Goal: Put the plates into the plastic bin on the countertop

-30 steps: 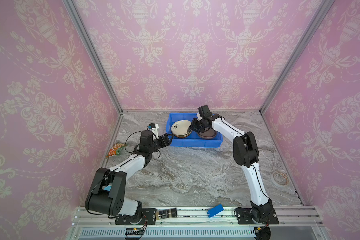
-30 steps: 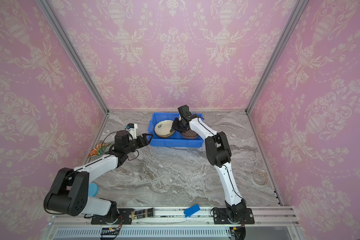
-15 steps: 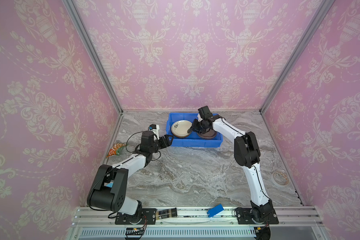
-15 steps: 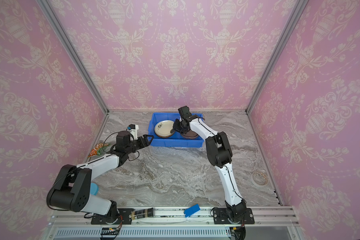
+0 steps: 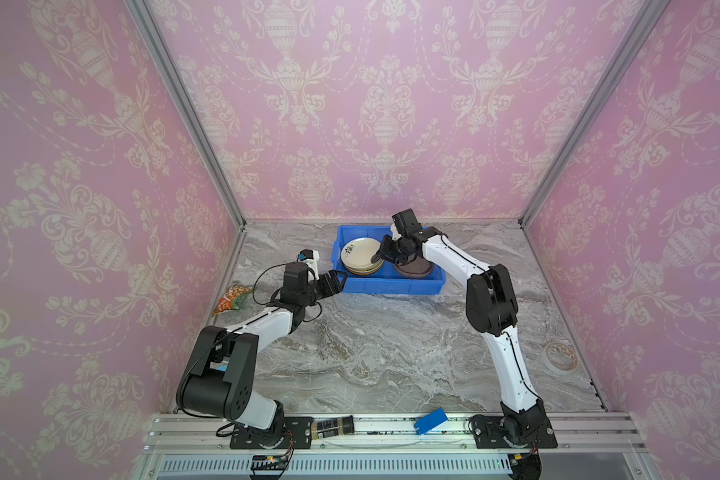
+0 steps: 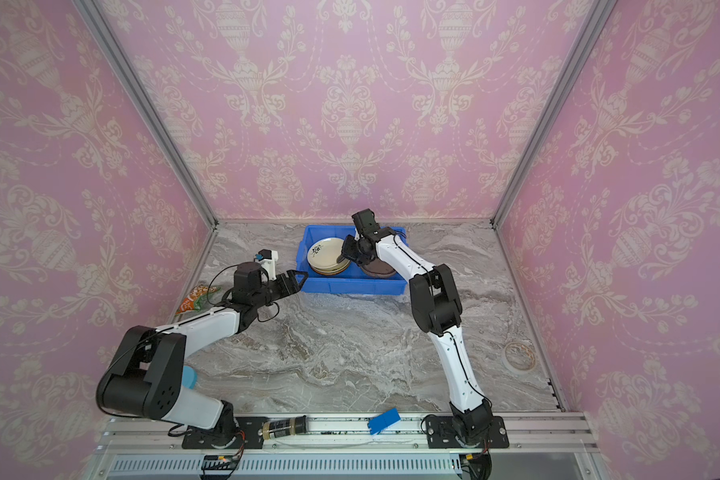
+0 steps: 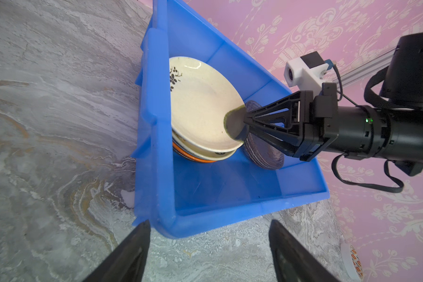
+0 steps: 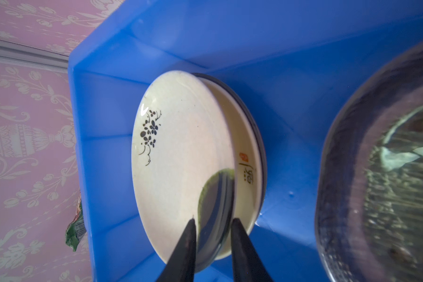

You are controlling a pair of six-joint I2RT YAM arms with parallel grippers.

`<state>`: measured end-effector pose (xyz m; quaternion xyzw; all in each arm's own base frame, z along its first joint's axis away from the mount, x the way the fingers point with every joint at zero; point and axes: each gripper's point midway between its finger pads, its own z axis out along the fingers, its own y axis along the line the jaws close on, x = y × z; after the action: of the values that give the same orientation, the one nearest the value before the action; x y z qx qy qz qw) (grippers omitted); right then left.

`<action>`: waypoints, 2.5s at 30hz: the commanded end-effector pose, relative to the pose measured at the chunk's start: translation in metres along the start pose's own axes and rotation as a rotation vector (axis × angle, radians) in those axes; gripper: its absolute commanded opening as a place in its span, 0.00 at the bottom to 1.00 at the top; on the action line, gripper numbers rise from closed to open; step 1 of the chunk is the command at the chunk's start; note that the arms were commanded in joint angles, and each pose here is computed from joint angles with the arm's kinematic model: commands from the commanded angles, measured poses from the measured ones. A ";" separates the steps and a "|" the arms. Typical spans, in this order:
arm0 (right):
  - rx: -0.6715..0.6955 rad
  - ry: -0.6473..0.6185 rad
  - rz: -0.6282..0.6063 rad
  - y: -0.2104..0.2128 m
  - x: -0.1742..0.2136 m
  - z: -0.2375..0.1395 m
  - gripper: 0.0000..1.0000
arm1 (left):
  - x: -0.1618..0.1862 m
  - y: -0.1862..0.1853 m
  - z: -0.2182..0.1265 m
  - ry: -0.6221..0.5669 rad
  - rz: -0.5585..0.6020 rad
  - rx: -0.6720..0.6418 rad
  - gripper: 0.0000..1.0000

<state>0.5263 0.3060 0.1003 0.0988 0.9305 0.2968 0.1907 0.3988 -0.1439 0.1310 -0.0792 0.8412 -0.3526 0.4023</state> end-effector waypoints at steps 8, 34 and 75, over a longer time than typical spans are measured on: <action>0.056 -0.025 -0.046 -0.004 -0.002 -0.023 0.28 | -0.001 -0.008 0.000 0.005 0.032 0.026 0.81; -0.002 -0.337 -0.300 -0.063 0.076 -0.181 1.00 | -0.041 -0.057 -0.037 -0.148 0.277 -0.112 0.99; 0.691 -0.921 -0.522 -0.214 0.046 -0.271 1.00 | -0.034 0.155 -0.078 -0.423 0.568 -0.678 0.99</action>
<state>0.3475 0.0214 0.1591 0.0513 0.8100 -0.0948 0.5765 0.3795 0.0288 0.0741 -0.0473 0.8017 0.0982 0.5878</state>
